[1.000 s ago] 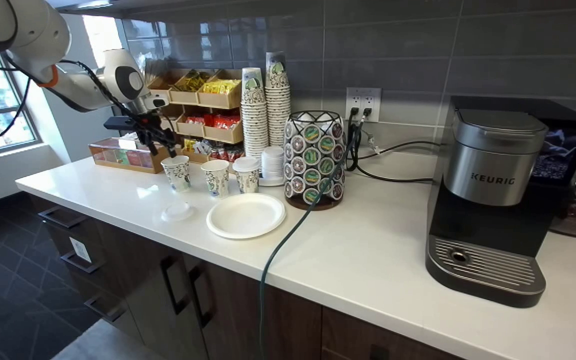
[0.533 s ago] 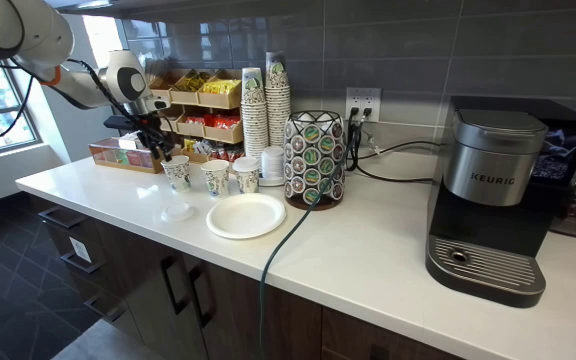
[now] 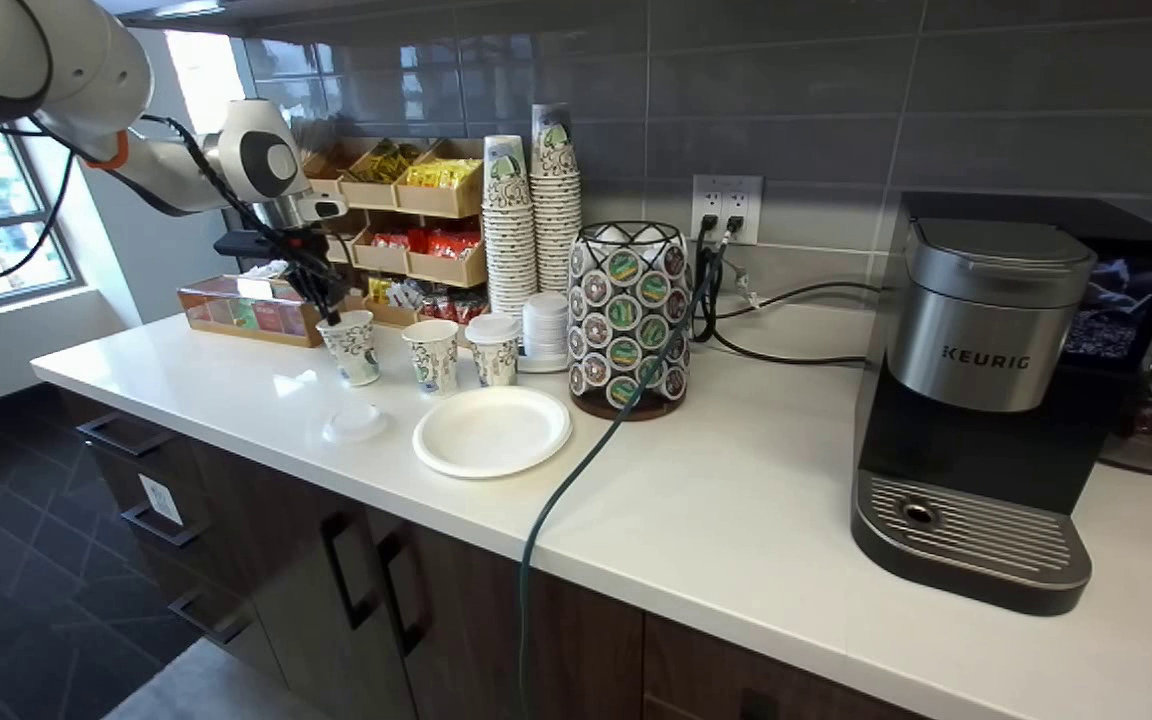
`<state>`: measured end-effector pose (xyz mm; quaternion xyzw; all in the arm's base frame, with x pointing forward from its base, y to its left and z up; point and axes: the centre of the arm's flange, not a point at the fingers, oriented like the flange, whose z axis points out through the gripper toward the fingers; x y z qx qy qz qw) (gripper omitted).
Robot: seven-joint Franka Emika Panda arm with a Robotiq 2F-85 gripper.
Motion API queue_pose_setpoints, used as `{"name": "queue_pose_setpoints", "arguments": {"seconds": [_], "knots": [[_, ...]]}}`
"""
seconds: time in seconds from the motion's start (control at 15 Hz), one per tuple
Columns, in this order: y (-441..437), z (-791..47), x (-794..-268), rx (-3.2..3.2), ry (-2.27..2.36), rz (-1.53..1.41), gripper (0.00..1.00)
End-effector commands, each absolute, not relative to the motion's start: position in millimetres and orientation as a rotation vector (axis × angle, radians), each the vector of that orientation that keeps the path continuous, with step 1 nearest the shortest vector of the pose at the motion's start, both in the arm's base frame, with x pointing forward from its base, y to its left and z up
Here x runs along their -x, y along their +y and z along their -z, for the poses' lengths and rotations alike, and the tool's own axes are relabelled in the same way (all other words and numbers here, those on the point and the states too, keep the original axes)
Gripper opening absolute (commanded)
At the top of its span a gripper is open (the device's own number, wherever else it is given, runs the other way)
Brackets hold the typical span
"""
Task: Pick up the leftmost paper cup and pour its contents into the paper cup to the immediate right, put the paper cup back on the kitchen counter
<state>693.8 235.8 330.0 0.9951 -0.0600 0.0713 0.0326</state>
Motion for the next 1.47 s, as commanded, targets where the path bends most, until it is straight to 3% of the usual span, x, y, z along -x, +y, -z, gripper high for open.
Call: {"name": "queue_pose_setpoints", "arguments": {"seconds": [0.0, 0.8, 1.4], "knots": [[233.3, -326.2, -698.1, -3.056, -0.185, -0.193, 0.0], [133.1, -406.5, -685.6, -3.323, -0.46, -0.227, 0.01], [65.7, -395.1, -668.5, -3.587, -0.476, -0.236, 0.01]]}}
